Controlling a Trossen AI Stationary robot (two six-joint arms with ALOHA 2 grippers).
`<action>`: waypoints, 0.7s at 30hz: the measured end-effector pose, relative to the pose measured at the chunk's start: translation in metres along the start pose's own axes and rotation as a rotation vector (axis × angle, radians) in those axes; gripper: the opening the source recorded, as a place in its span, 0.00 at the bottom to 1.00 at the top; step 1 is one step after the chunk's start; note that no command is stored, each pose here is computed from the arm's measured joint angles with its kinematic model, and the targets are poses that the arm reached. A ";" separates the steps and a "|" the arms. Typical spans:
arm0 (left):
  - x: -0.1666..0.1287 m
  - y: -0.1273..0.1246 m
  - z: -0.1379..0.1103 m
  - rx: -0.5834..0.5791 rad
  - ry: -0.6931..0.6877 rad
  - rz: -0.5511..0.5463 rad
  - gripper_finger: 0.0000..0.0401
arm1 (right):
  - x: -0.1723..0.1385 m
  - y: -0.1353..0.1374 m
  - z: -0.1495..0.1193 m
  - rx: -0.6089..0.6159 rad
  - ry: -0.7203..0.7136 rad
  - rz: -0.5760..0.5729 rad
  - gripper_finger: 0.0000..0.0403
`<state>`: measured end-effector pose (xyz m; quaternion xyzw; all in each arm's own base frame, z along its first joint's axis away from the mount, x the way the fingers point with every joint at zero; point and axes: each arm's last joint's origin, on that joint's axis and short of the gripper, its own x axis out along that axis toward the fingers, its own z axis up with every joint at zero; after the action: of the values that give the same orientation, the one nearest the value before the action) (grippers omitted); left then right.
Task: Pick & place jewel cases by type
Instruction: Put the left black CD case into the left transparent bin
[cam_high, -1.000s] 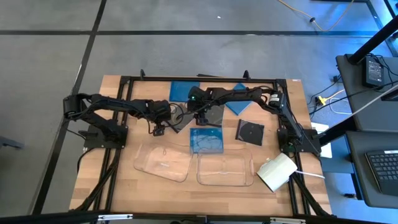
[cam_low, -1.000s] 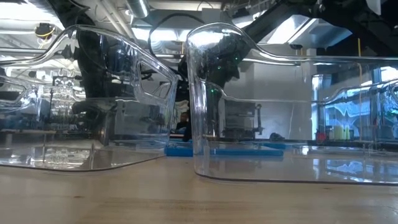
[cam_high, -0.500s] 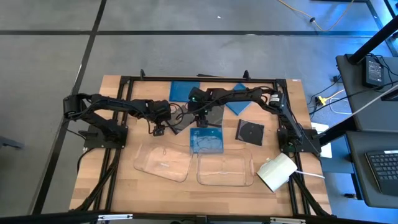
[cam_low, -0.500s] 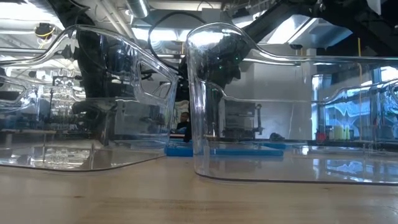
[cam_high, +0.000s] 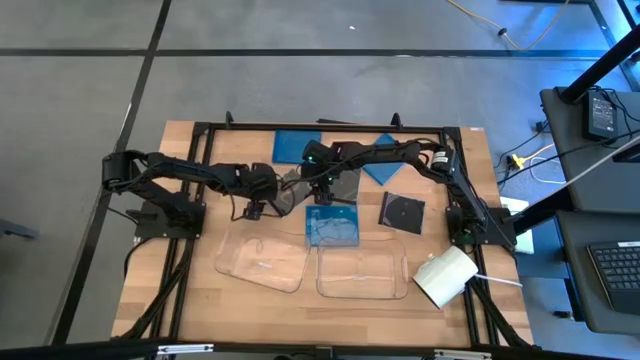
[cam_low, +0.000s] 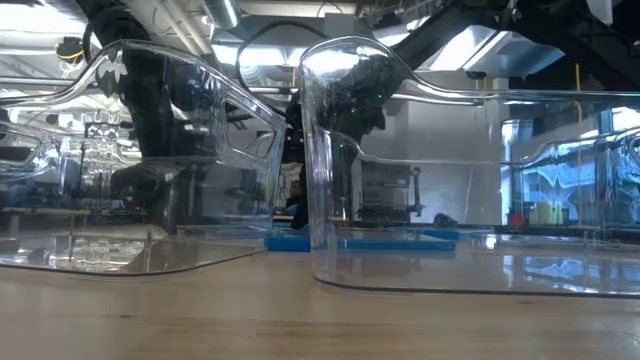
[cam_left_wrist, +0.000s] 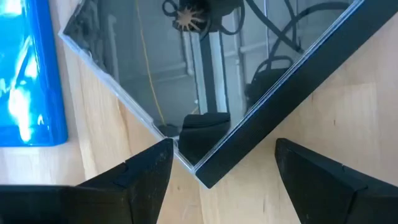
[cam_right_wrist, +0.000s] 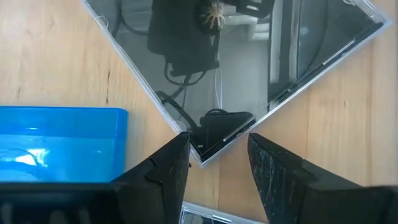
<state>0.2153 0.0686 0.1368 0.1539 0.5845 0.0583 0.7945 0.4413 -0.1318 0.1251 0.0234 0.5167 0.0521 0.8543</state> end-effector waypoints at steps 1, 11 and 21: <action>0.000 0.000 0.000 0.008 -0.002 0.001 0.69 | 0.000 0.000 0.000 -0.001 -0.003 0.001 0.42; 0.000 -0.003 0.002 -0.018 -0.023 -0.030 0.69 | -0.007 0.001 0.004 -0.011 -0.026 -0.005 0.42; 0.000 -0.003 0.002 -0.021 -0.024 -0.033 0.69 | -0.009 0.014 0.007 -0.041 -0.018 -0.009 0.42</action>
<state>0.2170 0.0655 0.1370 0.1365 0.5765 0.0495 0.8041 0.4426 -0.1188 0.1382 0.0041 0.5079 0.0588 0.8594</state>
